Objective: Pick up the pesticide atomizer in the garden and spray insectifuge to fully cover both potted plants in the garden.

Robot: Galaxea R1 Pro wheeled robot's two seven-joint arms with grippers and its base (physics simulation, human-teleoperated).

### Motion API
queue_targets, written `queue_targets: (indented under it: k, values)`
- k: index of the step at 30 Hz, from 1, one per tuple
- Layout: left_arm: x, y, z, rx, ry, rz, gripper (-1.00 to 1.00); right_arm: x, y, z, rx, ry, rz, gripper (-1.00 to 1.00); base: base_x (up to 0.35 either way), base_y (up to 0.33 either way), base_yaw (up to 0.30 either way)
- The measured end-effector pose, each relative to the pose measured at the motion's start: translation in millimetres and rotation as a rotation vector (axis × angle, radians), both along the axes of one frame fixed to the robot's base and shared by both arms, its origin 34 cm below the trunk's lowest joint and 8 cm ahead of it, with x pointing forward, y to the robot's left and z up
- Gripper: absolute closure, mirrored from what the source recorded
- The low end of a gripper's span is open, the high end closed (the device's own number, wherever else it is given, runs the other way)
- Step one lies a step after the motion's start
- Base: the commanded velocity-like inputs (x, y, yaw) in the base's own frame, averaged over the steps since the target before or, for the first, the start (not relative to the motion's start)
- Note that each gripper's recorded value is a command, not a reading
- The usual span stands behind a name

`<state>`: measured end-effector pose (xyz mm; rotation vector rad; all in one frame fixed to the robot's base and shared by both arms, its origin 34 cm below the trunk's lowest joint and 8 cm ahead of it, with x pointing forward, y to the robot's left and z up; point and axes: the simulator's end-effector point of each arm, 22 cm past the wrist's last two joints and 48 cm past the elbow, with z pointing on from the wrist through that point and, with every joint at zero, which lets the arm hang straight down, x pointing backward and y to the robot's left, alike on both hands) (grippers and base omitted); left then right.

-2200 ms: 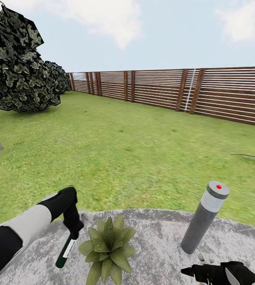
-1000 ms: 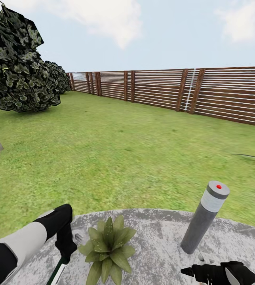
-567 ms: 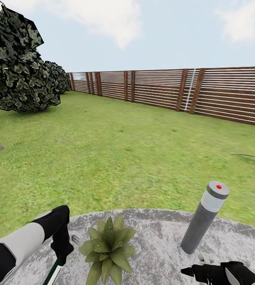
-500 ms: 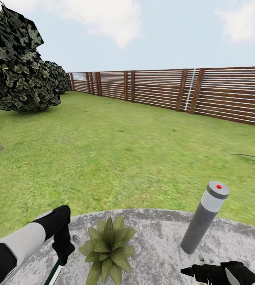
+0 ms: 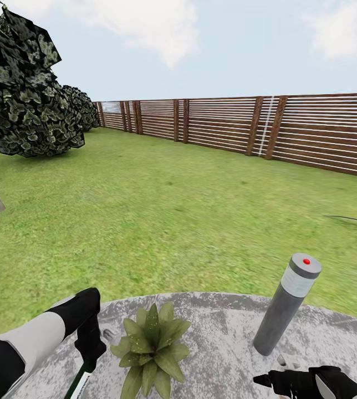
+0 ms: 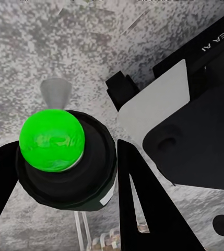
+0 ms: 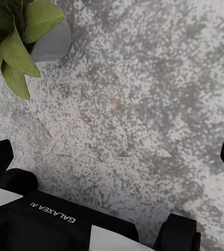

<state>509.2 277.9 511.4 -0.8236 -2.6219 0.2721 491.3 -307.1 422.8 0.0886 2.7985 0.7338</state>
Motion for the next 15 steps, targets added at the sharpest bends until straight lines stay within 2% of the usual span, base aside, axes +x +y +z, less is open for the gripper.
queue_targets:
  k: [15]
  values:
    - [-0.5, 14.9, -0.2, 0.018, 0.001, 0.017, 1.0, -0.7, -0.1, -0.9, -0.001, 0.003, 0.0, -1.0, 0.0, 0.0, 0.0]
